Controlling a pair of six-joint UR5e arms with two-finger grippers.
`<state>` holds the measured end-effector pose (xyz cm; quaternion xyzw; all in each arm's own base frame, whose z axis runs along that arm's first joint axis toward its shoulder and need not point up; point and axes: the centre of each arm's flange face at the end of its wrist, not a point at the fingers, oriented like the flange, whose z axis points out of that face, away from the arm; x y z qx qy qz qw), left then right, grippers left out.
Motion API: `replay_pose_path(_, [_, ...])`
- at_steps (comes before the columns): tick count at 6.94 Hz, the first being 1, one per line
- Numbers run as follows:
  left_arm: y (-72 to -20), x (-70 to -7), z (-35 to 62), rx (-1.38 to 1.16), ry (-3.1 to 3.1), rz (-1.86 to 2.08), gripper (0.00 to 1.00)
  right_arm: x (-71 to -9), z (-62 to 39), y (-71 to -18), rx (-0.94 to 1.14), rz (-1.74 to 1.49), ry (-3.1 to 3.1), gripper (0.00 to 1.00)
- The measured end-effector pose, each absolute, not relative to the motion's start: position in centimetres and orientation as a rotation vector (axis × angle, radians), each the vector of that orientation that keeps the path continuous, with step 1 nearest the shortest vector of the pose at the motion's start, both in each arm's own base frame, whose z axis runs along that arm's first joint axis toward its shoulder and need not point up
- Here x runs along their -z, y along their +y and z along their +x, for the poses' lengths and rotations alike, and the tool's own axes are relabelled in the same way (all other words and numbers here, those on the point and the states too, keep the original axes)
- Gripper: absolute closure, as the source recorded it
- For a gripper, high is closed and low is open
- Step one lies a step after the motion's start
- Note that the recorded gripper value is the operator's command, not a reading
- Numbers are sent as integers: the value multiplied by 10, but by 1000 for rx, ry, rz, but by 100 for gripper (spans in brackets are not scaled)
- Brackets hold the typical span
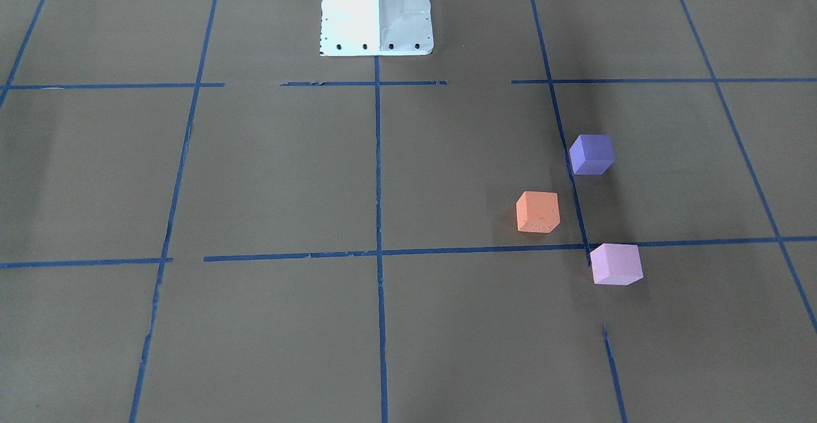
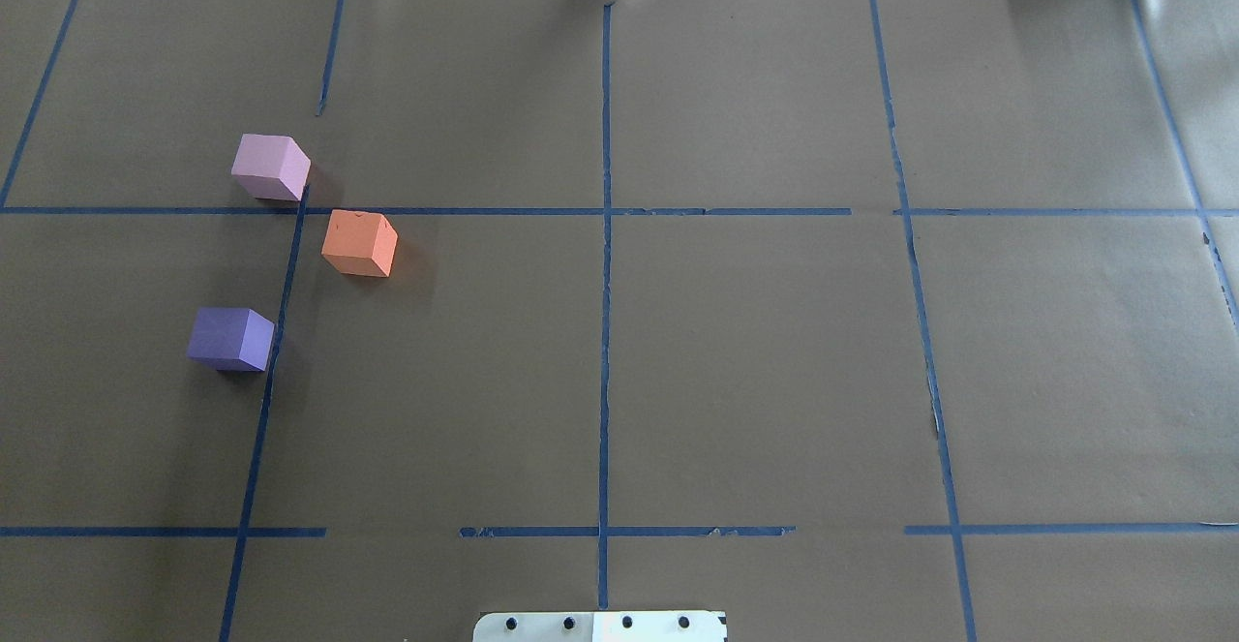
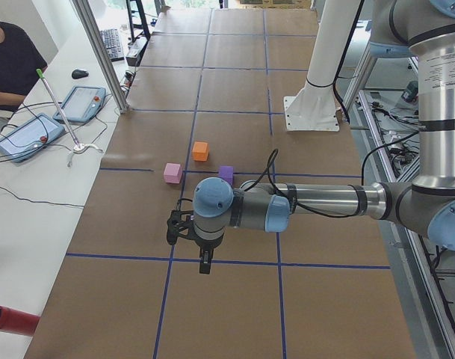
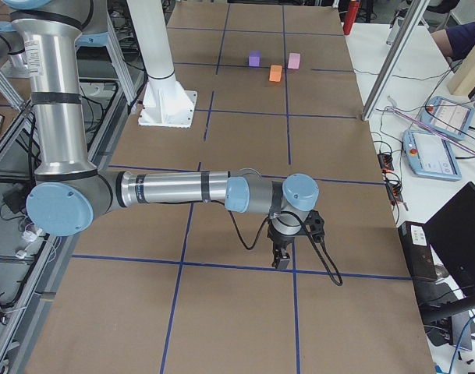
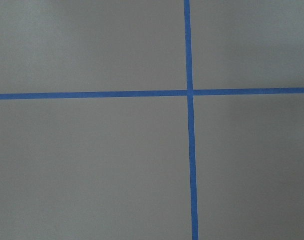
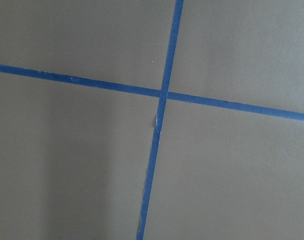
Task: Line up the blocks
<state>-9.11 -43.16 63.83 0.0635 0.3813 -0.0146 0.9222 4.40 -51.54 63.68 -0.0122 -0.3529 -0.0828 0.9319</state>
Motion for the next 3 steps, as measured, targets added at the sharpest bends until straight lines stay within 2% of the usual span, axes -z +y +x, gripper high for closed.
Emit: replay_pose_path(3, [-432, -640, -91, 29, 779, 138, 0, -637, 44, -515, 169, -25, -722, 0])
